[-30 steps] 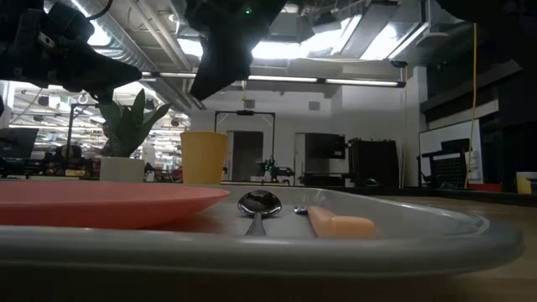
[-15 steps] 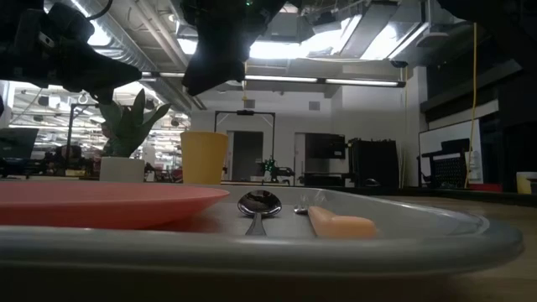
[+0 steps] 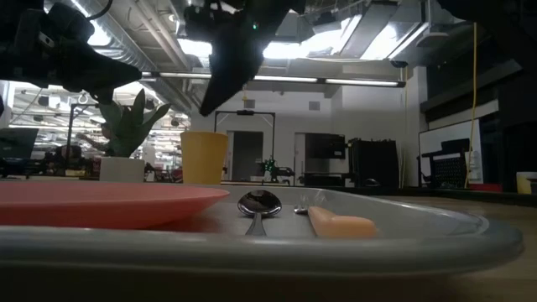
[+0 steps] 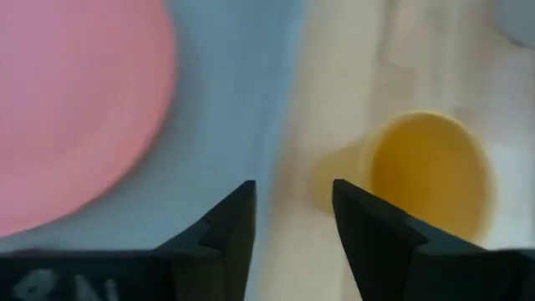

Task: Pick and place plate/cup/fork/spoon on tray
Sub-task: Put the yellow cup to the top right of the pink plate on the grey tray

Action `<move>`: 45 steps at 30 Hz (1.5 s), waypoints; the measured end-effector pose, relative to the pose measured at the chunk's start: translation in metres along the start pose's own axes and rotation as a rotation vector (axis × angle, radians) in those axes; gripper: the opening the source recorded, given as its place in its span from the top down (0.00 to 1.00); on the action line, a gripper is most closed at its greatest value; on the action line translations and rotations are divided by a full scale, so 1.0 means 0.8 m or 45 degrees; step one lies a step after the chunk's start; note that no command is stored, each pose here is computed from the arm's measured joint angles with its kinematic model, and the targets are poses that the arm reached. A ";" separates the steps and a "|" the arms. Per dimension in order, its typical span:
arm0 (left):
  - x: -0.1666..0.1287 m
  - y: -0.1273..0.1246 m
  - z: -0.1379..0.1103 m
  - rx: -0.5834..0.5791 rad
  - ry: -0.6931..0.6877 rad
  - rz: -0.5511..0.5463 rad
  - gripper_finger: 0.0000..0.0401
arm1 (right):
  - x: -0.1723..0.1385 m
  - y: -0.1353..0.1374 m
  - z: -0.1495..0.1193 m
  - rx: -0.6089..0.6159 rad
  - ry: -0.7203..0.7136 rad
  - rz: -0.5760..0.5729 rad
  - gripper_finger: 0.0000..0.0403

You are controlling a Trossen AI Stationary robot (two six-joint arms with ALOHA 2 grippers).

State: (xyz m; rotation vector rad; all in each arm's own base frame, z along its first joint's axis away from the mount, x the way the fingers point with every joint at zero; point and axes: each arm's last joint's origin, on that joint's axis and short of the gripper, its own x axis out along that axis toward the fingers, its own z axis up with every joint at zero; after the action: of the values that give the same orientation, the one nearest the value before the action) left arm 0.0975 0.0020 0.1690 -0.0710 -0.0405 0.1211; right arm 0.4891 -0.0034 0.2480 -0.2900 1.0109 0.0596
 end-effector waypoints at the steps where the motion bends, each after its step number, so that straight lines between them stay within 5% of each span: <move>1: 0.000 0.000 0.000 0.000 0.001 0.000 0.90 | 0.000 -0.001 0.000 -0.001 0.003 -0.041 0.60; 13: 0.000 0.000 0.000 0.000 0.000 0.000 0.90 | 0.002 -0.026 0.002 -0.020 -0.056 -0.119 0.60; 38: 0.000 0.000 0.000 0.000 0.000 -0.005 0.90 | 0.069 -0.053 -0.024 -0.042 0.029 -0.111 0.60; 45: 0.000 0.000 0.000 0.000 0.000 -0.005 0.90 | 0.066 -0.046 -0.022 0.011 0.050 -0.149 0.81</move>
State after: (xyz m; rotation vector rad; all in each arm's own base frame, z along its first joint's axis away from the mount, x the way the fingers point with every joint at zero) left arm 0.0975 0.0019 0.1690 -0.0710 -0.0404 0.1173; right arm 0.5094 -0.0478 0.2022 -0.3433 1.0309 -0.0565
